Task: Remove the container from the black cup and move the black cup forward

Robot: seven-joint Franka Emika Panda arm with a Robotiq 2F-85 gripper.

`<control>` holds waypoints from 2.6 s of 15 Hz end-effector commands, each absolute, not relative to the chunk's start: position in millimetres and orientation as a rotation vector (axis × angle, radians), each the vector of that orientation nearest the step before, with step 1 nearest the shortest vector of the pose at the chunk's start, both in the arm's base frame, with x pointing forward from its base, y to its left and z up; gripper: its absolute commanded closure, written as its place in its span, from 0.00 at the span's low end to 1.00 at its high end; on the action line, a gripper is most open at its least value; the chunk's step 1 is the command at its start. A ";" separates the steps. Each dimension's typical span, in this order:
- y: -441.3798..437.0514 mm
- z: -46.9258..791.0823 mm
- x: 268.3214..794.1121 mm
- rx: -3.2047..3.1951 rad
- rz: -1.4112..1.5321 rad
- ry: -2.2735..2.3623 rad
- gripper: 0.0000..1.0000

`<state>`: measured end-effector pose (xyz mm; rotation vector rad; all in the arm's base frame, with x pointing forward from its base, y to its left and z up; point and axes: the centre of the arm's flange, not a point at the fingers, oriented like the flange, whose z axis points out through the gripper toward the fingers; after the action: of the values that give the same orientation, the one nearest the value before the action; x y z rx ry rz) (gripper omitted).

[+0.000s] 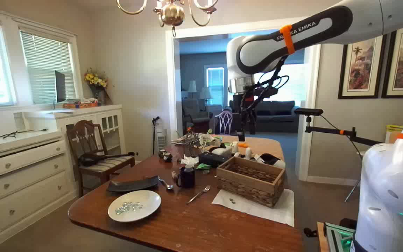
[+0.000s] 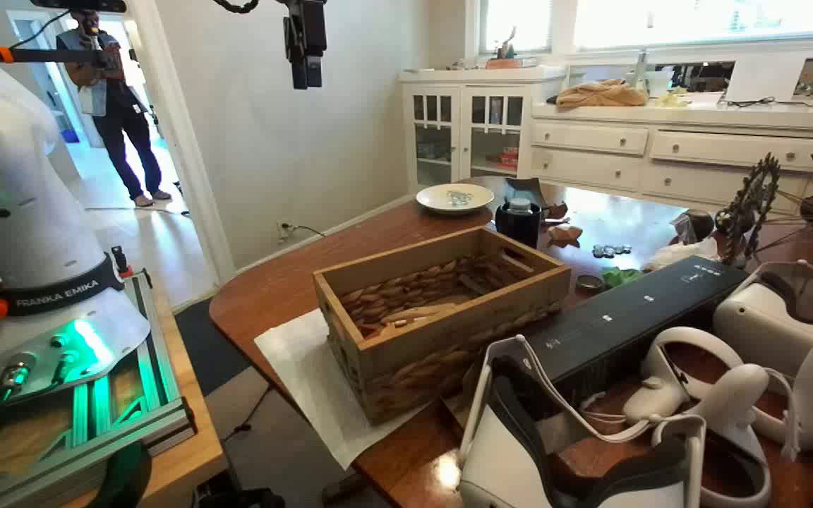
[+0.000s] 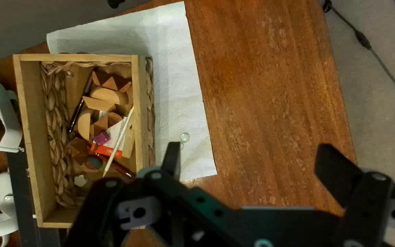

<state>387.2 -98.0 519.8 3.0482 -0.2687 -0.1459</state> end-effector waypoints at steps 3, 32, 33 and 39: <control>-98.0 519.8 387.2 3.048 -0.146 -0.269 0.00; -268.8 554.4 495.1 3.085 0.196 -0.923 0.00; -270.2 556.7 504.1 3.084 0.221 -0.926 0.00; -265.2 607.3 587.8 3.059 0.437 -0.795 0.00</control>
<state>537.9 -260.6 589.0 3.0624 -0.8548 0.3657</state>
